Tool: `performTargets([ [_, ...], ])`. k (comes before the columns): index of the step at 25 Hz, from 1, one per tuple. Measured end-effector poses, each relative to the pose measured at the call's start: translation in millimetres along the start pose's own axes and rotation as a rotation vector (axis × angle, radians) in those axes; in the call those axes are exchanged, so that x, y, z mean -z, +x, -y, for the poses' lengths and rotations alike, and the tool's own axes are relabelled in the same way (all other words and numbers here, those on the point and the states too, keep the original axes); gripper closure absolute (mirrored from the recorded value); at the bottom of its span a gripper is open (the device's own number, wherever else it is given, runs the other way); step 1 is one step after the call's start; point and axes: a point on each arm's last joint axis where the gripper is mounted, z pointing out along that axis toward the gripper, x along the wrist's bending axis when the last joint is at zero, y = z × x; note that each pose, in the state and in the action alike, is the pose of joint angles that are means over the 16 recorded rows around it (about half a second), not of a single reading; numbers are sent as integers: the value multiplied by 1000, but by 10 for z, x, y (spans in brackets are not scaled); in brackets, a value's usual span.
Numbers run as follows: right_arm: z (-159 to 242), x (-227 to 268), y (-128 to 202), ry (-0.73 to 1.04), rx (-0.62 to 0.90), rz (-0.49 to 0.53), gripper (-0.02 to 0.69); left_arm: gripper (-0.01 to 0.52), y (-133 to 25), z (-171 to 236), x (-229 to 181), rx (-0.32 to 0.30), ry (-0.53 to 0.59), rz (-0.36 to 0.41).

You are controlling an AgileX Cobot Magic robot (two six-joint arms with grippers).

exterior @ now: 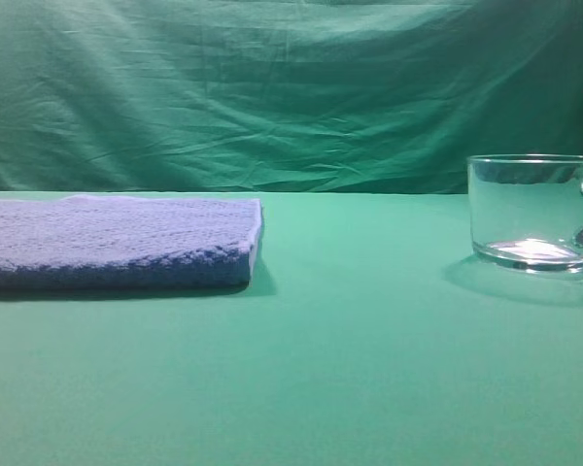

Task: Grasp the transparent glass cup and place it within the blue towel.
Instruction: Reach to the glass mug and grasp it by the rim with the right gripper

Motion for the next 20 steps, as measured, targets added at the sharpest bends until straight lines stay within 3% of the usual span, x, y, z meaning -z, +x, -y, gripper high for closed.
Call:
performTargets([
  [11,-370,-505,26,430,93,-146,636,514,0,0,0,0,0,0],
  [20,-390,-960,138,675,186,-237,598,514,0,0,0,0,0,0],
])
